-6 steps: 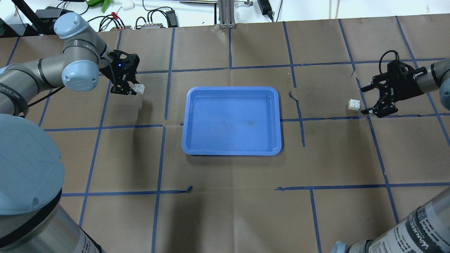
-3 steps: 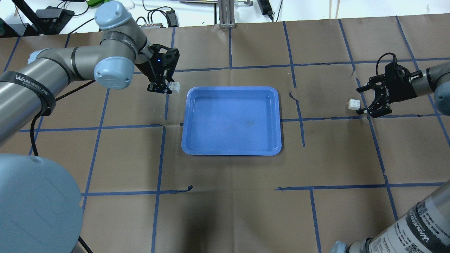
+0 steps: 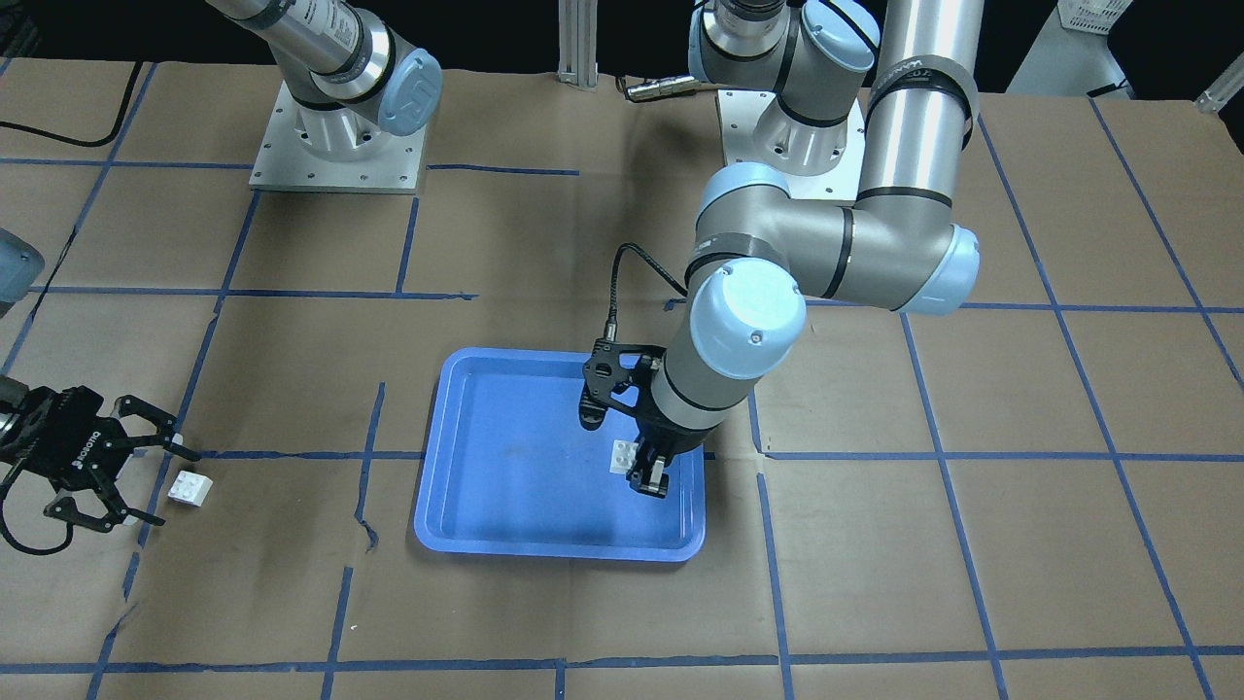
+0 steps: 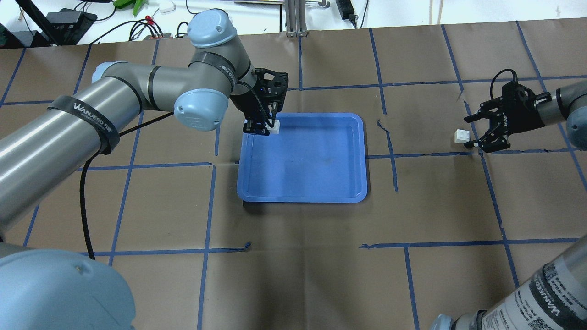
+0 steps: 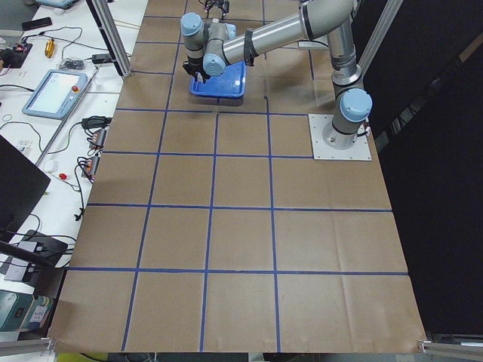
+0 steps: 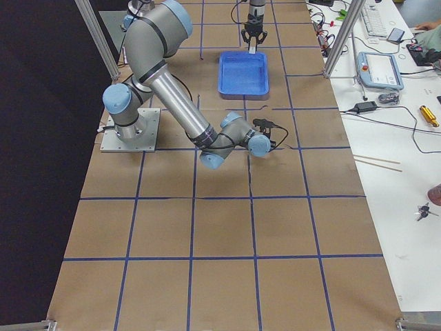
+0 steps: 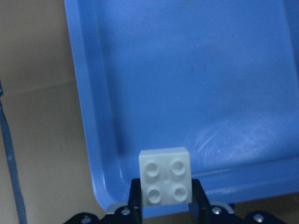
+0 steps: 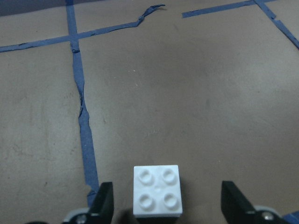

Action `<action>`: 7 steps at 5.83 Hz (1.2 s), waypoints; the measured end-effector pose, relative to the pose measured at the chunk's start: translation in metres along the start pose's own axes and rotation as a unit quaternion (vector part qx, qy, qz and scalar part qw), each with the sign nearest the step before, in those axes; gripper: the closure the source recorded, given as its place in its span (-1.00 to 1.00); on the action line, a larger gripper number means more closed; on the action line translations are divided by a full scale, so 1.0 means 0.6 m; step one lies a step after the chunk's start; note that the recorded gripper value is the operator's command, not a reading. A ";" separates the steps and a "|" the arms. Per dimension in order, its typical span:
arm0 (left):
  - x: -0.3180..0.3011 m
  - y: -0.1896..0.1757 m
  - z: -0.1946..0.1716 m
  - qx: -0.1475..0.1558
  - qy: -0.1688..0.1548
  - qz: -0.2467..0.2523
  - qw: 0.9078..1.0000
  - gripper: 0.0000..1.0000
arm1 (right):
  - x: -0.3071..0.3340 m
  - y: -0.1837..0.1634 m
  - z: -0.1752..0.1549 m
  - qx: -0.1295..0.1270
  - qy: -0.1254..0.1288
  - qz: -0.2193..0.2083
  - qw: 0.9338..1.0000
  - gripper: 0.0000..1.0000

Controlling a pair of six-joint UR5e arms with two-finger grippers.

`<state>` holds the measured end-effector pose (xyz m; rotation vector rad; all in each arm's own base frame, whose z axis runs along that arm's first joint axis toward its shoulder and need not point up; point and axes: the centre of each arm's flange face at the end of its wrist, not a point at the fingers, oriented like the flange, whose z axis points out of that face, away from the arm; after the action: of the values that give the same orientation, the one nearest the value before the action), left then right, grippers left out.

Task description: Assemble white blocks and place on blue tray

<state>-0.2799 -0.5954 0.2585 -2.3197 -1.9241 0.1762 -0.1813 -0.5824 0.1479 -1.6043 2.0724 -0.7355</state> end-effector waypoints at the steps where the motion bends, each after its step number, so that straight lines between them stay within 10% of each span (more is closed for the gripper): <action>1: 0.014 -0.038 0.024 -0.001 0.007 -0.015 1.000 0.87 | -0.001 0.001 0.001 0.000 -0.002 0.001 1.000 -0.23; 3: 0.057 -0.069 0.087 -0.004 0.008 -0.026 1.000 0.86 | -0.001 0.000 -0.001 -0.002 -0.001 0.000 1.000 0.33; 7: 0.078 -0.062 0.151 -0.009 0.007 -0.031 0.999 0.69 | 0.006 -0.007 -0.012 -0.007 0.005 -0.005 1.000 0.62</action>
<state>-0.3225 -0.5407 0.1748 -2.2639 -1.9960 0.1373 -0.1834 -0.5857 0.1562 -1.6230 2.0824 -0.7359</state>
